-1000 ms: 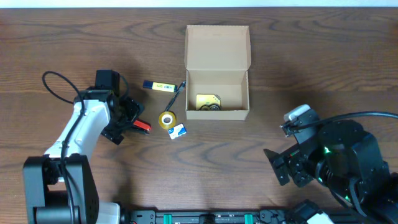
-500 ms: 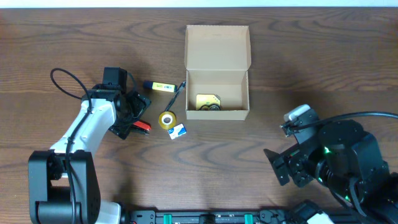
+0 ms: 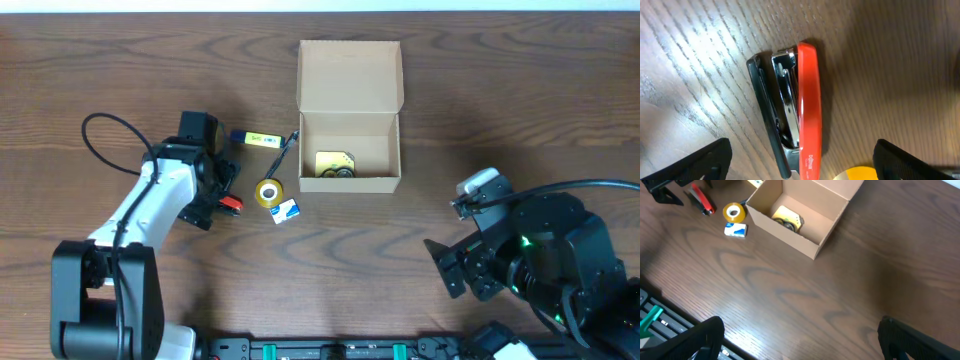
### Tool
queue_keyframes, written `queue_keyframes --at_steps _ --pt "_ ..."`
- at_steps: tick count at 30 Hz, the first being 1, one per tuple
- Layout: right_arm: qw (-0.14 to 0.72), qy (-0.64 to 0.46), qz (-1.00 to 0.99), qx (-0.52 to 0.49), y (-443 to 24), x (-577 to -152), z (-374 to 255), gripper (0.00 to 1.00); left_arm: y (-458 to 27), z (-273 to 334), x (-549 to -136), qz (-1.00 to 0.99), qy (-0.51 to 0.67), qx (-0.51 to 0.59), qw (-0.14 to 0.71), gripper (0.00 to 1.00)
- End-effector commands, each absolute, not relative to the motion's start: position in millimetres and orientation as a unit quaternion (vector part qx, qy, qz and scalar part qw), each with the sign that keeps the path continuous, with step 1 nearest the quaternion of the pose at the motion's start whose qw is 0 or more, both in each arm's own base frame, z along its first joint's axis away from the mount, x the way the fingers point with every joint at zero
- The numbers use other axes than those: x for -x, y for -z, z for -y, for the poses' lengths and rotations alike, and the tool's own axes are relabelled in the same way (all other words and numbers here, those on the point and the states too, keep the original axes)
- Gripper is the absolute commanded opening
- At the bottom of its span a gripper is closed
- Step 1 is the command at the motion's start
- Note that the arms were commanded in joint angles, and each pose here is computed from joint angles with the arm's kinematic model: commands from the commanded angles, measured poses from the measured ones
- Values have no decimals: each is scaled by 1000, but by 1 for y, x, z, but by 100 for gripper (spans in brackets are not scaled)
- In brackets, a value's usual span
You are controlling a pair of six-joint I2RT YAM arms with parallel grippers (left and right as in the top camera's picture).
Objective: Pack container
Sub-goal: 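Move the left gripper down over the red stapler, then close the left gripper on the red stapler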
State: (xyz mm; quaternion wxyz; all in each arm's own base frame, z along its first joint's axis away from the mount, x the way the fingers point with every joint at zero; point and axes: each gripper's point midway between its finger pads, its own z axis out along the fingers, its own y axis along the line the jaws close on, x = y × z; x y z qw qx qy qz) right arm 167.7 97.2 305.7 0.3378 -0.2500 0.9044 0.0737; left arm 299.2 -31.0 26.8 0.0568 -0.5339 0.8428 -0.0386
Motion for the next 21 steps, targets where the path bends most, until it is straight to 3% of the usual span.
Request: queue_keyframes --at_steps 1,15,21 --pt "339 -74 -908 236 -306 -169 -94 99 -21 22 -295 -827 6 559 67 89" --pt "339 -74 -908 236 -306 -169 -94 99 0 26 -293 -822 0 569 41 91" --pt "339 -74 -908 236 -306 -169 -94 99 3 25 -293 -822 -4 568 39 76"
